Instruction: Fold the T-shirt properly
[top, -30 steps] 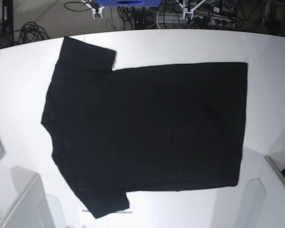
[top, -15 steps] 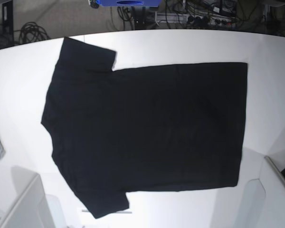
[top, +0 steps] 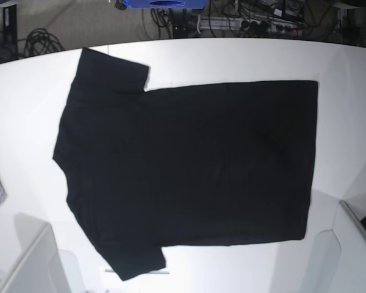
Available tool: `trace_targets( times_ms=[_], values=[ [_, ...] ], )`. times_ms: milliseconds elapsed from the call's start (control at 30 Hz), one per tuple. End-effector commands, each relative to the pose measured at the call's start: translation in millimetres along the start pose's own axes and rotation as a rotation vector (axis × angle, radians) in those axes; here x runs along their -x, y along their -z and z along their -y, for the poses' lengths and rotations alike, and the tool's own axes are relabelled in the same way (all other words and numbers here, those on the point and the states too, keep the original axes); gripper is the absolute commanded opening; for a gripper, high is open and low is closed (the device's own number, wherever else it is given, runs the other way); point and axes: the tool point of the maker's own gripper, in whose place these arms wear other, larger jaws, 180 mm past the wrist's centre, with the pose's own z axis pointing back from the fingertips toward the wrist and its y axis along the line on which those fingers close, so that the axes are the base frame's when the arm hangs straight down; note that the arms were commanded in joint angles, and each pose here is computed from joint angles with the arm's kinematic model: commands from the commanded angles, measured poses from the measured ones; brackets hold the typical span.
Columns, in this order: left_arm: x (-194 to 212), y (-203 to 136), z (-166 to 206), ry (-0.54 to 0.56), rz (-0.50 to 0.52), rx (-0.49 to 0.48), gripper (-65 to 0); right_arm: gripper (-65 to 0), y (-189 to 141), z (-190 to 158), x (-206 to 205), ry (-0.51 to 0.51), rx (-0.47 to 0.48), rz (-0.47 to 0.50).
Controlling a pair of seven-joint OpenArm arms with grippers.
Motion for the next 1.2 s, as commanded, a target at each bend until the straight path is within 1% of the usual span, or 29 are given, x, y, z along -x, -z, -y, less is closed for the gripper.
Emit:
trace_targets(
  times_ms=[0,67,133,200,300,367,467,567,667,733,833,933,1000,1100,1167],
  values=[
    [5,-16,-13,0.017,0.017,-0.023,-65.0,-65.0,-8,10,6,0.021,0.029,0.001],
    [-4,-26,-13,0.016,0.091,-0.023,-65.0,-65.0,-15,18,2,0.056,0.055,0.022],
    [-13,-35,-17,-0.009,0.164,-0.052,-65.0,-65.0,-20,29,-4,0.078,0.086,0.044],
    [-18,-40,-27,-0.05,0.202,-0.106,-65.0,-65.0,-25,36,-7,0.084,0.103,0.059],
    [-22,-44,-43,-0.106,0.233,-0.188,-65.0,-65.0,-34,41,-11,0.075,0.111,0.082],
    [-24,-53,-56,-0.108,0.262,-0.223,-65.0,-65.0,-41,43,-17,0.071,0.115,0.105],
    [-46,-67,-64,-0.116,0.38,-0.25,-65.0,-65.0,-54,42,-29,0.072,0.118,0.149],
    [-71,-81,-64,-0.132,0.479,-0.25,-65.0,-65.0,-66,44,-42,0.066,0.123,0.193],
    [-93,-97,-73,-0.141,0.551,-0.239,-65.0,-65.0,-79,46,-55,0.06,0.129,0.235],
    [-110,-105,-79,-0.163,0.601,-0.248,-65.0,-65.0,-86,48,-67,0.059,0.135,0.27],
    [-135,-118,-87,-0.183,0.67,-0.243,-65.0,-65.0,-96,62,-87,0.081,0.177,0.324],
    [-154,-126,-91,-0.179,0.719,-0.216,-65.0,-65.0,-106,79,-111,0.13,0.235,0.393],
    [-165,-130,-89,-0.186,0.749,-0.203,-65.0,-65.0,-113,89,-128,0.145,0.262,0.441],
    [-181,-128,-90,-0.187,0.78,-0.187,-65.0,-65.0,-123,94,-160,0.146,0.272,0.526],
    [-192,-129,-96,-0.185,0.822,-0.209,-65.0,-65.0,-131,95,-180,0.149,0.274,0.574]
  ],
)
